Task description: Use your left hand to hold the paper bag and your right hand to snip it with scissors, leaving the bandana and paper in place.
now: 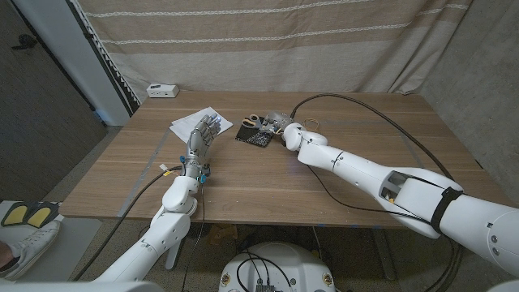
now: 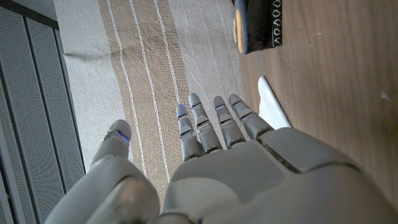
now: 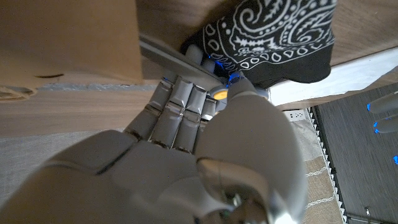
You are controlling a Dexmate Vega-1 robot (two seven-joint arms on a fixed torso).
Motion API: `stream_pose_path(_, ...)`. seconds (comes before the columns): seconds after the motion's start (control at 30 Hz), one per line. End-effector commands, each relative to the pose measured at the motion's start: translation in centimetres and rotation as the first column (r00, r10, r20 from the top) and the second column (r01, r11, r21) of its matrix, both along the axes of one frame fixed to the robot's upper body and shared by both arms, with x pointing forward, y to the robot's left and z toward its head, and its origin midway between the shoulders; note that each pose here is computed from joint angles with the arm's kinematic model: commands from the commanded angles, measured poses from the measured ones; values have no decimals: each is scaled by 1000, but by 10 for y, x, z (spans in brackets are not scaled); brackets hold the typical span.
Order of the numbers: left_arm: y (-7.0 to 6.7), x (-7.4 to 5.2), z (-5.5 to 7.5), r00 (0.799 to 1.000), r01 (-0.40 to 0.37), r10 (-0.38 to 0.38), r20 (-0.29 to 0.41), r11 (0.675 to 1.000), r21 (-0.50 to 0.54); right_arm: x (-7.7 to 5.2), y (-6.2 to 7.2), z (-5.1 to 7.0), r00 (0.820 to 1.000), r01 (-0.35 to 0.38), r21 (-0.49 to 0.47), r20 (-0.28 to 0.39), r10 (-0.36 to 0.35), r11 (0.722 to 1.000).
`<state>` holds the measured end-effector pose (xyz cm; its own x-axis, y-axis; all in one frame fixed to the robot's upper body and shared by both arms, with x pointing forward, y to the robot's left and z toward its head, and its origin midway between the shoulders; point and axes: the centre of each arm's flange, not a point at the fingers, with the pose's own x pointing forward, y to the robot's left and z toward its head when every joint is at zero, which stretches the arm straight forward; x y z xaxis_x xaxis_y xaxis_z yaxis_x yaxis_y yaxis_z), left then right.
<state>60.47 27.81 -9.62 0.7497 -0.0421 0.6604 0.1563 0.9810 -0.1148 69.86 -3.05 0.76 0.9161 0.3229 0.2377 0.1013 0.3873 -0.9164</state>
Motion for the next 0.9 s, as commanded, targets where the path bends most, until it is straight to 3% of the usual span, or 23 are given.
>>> stream_pose_path(0.03,4,1,0,1000,1,-1,0,1000,2,-4,-2,6,999,-50,106,27,47,993)
stream_pose_path(0.27,5,2,1,1000,4,-4,3,1000,3,-6,-1,9,997,-62,129,51,56,990)
stream_pose_path(0.67,7,4,5,1000,7,-7,5,1000,5,-18,-1,29,991,-106,176,104,89,979)
stream_pose_path(0.9,6,5,4,1000,6,-6,1,1000,2,-20,-1,31,990,-111,178,106,94,978)
